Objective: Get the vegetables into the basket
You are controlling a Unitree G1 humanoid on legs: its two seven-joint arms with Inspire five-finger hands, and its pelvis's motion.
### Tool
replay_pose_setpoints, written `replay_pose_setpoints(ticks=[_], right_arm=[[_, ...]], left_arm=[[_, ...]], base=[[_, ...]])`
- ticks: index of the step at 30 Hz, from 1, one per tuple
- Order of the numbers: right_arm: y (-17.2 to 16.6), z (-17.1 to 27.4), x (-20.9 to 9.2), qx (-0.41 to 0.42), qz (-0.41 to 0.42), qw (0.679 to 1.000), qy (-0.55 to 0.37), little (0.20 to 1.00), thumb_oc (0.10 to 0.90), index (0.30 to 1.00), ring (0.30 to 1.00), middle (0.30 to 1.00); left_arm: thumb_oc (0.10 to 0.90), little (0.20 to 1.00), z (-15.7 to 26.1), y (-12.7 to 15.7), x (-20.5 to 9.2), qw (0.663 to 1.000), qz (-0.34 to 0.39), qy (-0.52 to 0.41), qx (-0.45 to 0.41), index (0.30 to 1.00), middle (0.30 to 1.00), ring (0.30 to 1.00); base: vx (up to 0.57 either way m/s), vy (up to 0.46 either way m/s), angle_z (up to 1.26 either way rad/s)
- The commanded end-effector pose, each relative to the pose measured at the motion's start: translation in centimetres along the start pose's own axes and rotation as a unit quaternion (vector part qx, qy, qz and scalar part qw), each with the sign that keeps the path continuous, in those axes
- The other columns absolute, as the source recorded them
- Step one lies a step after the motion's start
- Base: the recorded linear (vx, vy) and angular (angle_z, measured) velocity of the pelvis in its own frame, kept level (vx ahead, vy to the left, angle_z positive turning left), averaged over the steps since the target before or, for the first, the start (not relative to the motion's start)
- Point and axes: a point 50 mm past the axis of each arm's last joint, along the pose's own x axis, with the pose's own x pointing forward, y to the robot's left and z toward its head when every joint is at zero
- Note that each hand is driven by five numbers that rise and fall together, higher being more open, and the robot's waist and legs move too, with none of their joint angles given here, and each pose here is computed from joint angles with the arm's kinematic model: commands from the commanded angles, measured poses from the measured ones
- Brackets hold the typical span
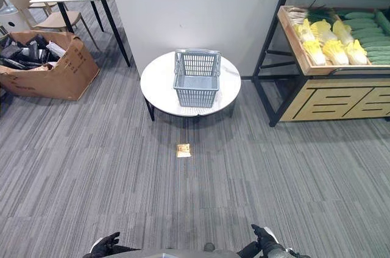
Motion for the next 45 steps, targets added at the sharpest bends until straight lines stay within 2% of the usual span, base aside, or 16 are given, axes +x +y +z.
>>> replay_pose_setpoints(ticks=[1, 14, 21, 28, 35, 41, 45], right_arm=[[-2.4, 2.2, 0.3, 0.017, -0.037, 0.999, -0.029, 1.000, 0.900, 1.000, 1.000, 1.000], [-4.4, 2.8, 0.2, 0.016, -0.063, 0.997, -0.038, 1.000, 0.900, 1.000, 1.000, 1.000], [-4.6, 2.5, 0.1, 0.011, -0.062, 0.997, -0.037, 1.000, 0.900, 1.000, 1.000, 1.000], [-3.4, 1.2, 0.1, 0.022, -0.044, 0.999, -0.015, 1.000, 0.900, 1.000, 1.000, 1.000], [-2.2, 5.8, 0.4, 0.006, -0.018, 0.995, -0.095, 1.000, 0.900, 1.000, 1.000, 1.000], [-2.3, 7.6, 0.4, 0.021, -0.023, 0.992, -0.123, 1.000, 0.900, 1.000, 1.000, 1.000], [-2.1, 6.9, 0.4, 0.027, -0.019, 0.993, -0.113, 1.000, 0.900, 1.000, 1.000, 1.000]], left_arm=[[0.900, 1.000, 2.1, 0.5, 0.4, 1.000, 0.011, -0.023, -0.007, 1.000, 1.000, 1.000], [0.900, 1.000, 3.8, 0.8, 0.7, 0.999, 0.011, -0.046, -0.005, 1.000, 1.000, 1.000], [0.900, 1.000, 2.6, 0.8, 0.5, 0.999, 0.009, -0.033, 0.014, 1.000, 1.000, 1.000], [0.900, 1.000, 1.7, 1.3, 0.3, 0.999, 0.003, -0.020, 0.033, 1.000, 1.000, 1.000], [0.900, 1.000, 2.8, 2.1, 0.5, 0.999, 0.013, -0.034, 0.021, 1.000, 1.000, 1.000], [0.900, 1.000, 3.8, 2.1, 0.6, 0.999, 0.019, -0.044, 0.016, 1.000, 1.000, 1.000], [0.900, 1.000, 3.1, 1.8, 0.6, 0.999, 0.014, -0.034, 0.014, 1.000, 1.000, 1.000]], base=[[0.03, -0.100, -0.01], [0.10, -0.029, -0.06], [0.31, 0.255, -0.29], [0.25, 0.322, -0.51], [0.21, 0.326, -0.26], [0.29, -0.079, -0.01], [0.30, -0.179, 0.35]])
